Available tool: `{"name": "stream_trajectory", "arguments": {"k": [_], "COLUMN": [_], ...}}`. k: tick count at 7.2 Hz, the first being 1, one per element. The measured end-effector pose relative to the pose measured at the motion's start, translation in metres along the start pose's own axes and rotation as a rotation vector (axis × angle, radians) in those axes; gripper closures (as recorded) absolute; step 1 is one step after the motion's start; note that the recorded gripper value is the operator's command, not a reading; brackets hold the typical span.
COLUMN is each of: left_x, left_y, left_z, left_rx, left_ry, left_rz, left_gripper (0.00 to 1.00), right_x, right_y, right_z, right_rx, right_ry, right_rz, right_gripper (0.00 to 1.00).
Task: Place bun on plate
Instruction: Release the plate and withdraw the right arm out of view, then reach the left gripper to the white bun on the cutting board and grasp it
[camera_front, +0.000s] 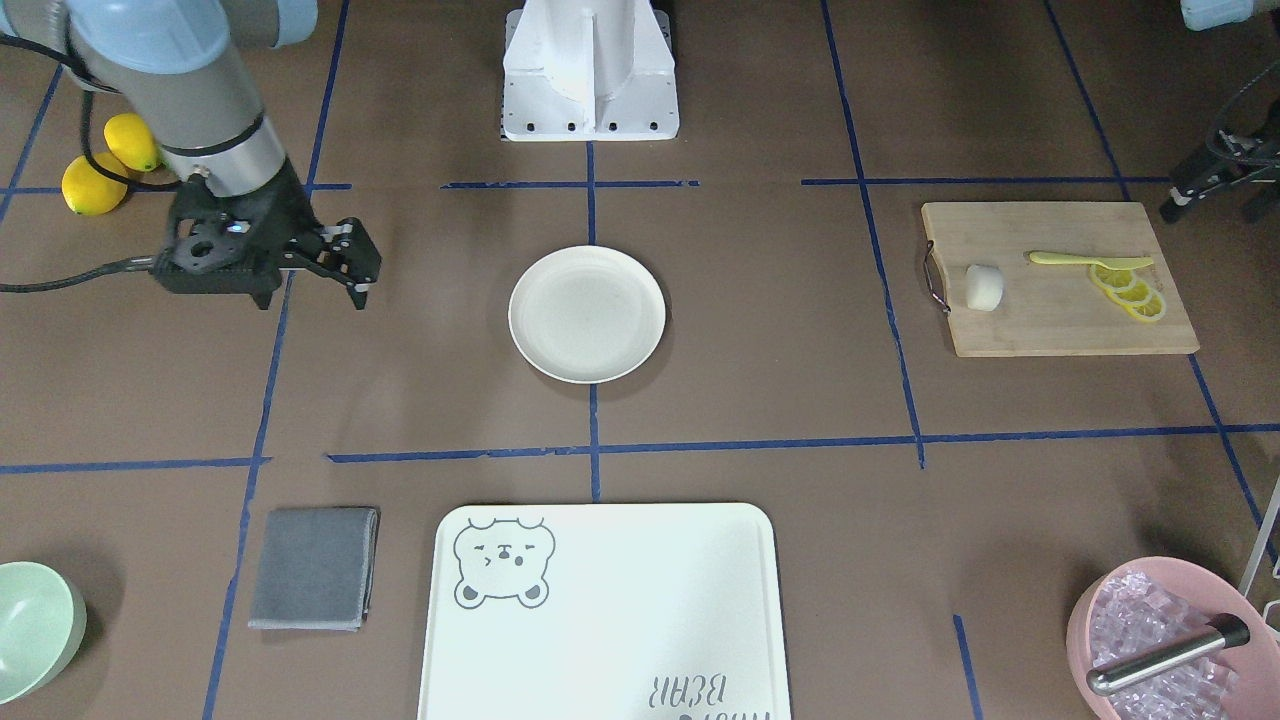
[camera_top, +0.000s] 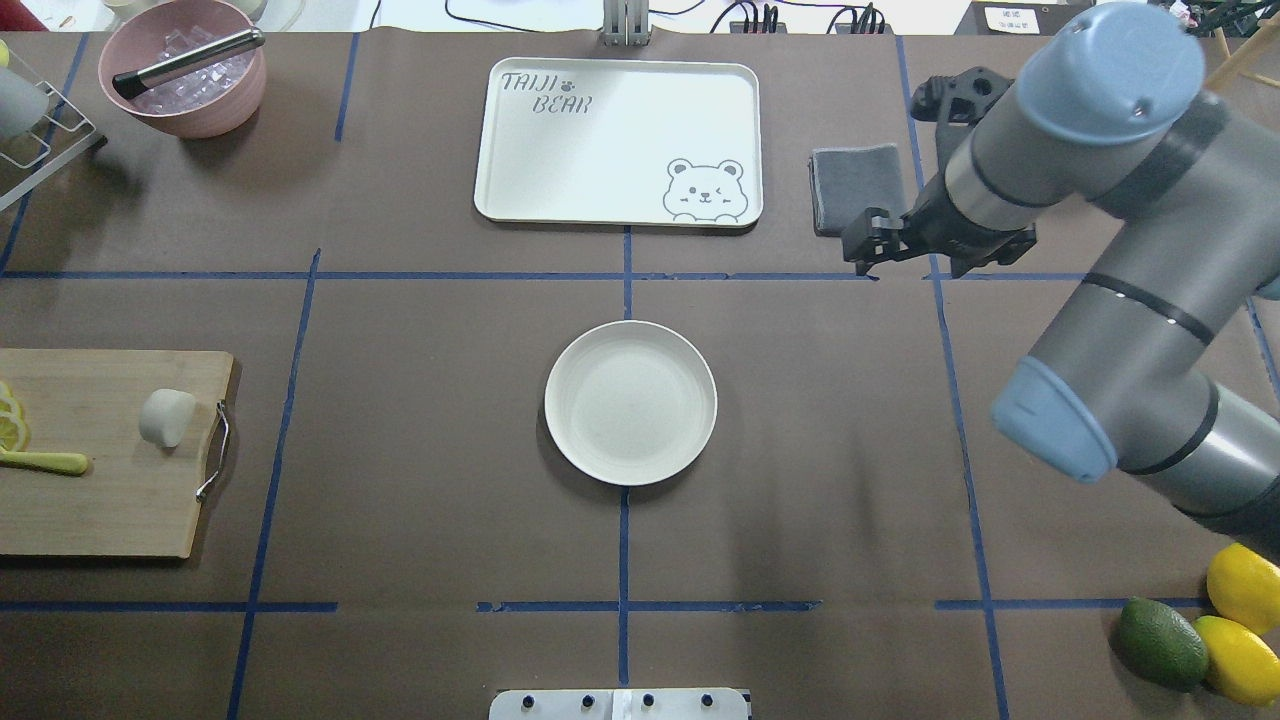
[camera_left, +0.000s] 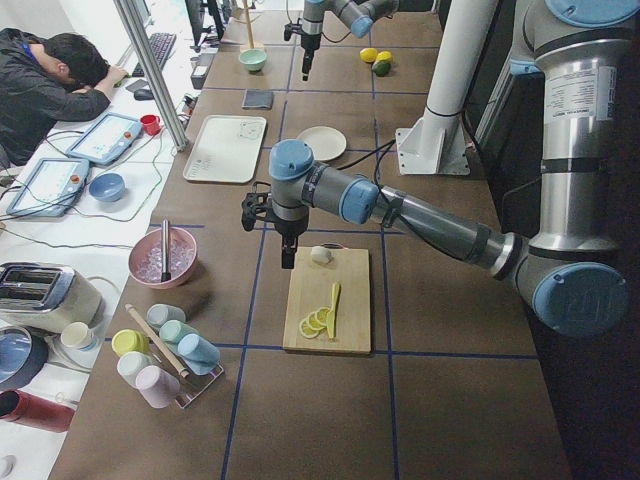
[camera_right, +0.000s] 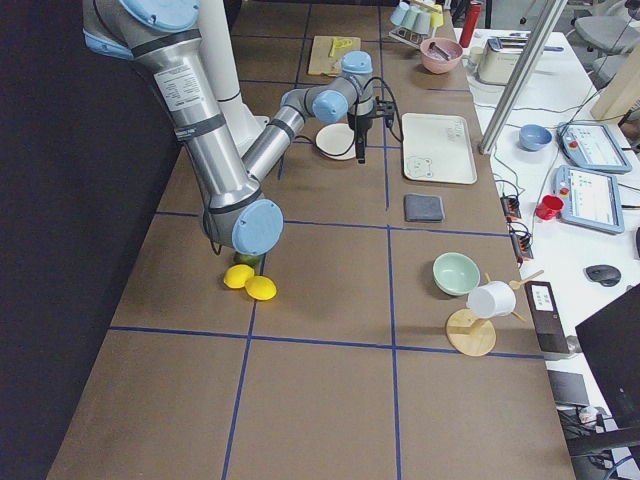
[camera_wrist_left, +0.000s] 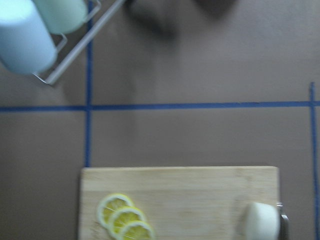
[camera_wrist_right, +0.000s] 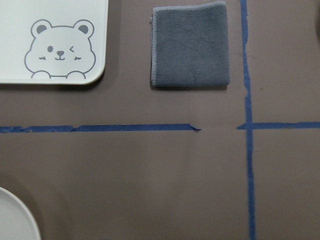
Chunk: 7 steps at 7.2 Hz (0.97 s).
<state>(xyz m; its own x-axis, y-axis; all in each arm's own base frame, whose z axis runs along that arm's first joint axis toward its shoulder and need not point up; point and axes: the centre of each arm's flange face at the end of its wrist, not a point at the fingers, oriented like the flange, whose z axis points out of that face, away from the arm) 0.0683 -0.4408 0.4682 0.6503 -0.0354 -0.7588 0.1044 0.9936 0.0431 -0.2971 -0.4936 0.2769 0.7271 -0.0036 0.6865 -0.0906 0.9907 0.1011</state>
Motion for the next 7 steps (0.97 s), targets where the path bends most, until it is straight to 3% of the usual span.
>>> {"name": "stream_trajectory", "arguments": {"k": [4, 7], "left_x": [0.070, 0.084], "left_y": [0.049, 0.068], "left_z": [0.082, 0.151], "left_rx": [0.036, 0.062], "left_ry": [-0.006, 0.003], "left_rz": [-0.002, 0.024], "left_gripper": [0.00, 0.00], "right_x": [0.250, 0.382], "right_y": [-0.039, -0.013], "right_z": [-0.035, -0.030], "right_rx": [-0.072, -0.119], "right_ry": [0.020, 0.021], "right_rz": [-0.219, -0.278], "right_gripper": [0.00, 0.00]}}
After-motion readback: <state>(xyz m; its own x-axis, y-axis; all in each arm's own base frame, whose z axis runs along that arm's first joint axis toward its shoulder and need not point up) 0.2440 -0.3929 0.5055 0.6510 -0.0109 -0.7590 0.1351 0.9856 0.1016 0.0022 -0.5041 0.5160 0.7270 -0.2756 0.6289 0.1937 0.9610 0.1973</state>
